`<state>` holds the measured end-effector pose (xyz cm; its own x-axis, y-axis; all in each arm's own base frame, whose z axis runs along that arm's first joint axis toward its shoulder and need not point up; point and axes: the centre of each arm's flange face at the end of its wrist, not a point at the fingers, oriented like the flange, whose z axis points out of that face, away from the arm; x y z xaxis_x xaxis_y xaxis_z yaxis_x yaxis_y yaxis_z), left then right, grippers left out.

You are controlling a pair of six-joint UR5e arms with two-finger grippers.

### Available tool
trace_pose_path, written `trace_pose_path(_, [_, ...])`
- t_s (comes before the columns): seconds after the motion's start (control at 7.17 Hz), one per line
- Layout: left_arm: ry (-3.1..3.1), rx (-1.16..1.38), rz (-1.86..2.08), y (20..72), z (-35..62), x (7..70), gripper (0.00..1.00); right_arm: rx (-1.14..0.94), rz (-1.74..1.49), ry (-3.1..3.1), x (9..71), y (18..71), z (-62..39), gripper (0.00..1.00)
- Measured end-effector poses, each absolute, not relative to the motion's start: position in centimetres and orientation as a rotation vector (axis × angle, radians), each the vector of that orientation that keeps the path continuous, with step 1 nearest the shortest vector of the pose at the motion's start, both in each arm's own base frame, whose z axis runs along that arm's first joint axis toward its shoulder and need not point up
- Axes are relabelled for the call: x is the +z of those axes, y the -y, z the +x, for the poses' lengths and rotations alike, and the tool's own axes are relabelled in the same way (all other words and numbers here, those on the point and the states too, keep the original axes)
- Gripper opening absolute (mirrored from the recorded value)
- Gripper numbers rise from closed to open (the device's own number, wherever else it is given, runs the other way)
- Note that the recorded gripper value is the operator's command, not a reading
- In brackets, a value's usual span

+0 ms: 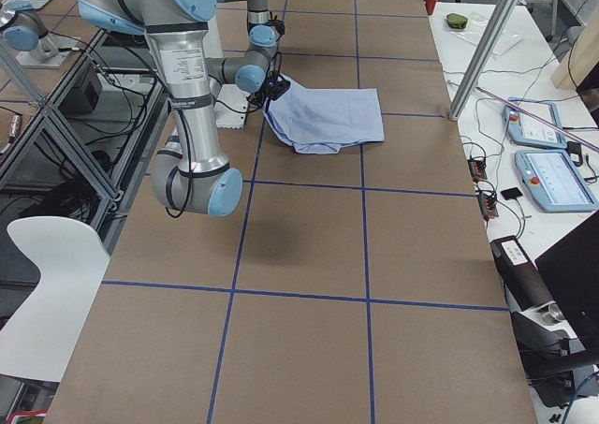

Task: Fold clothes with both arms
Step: 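Grasp the shirt's near corners with both grippers and lift them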

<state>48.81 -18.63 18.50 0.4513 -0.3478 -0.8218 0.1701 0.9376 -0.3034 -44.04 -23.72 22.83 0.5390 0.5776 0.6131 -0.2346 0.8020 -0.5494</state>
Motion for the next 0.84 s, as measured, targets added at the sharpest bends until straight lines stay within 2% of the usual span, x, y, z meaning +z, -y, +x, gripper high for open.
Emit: trace_pose_path(0.84, [-1.127, -0.273, -0.216, 16.2, 43.2, 14.2, 0.00, 0.426, -0.587, 0.935, 19.5, 24.2, -40.8, 0.00])
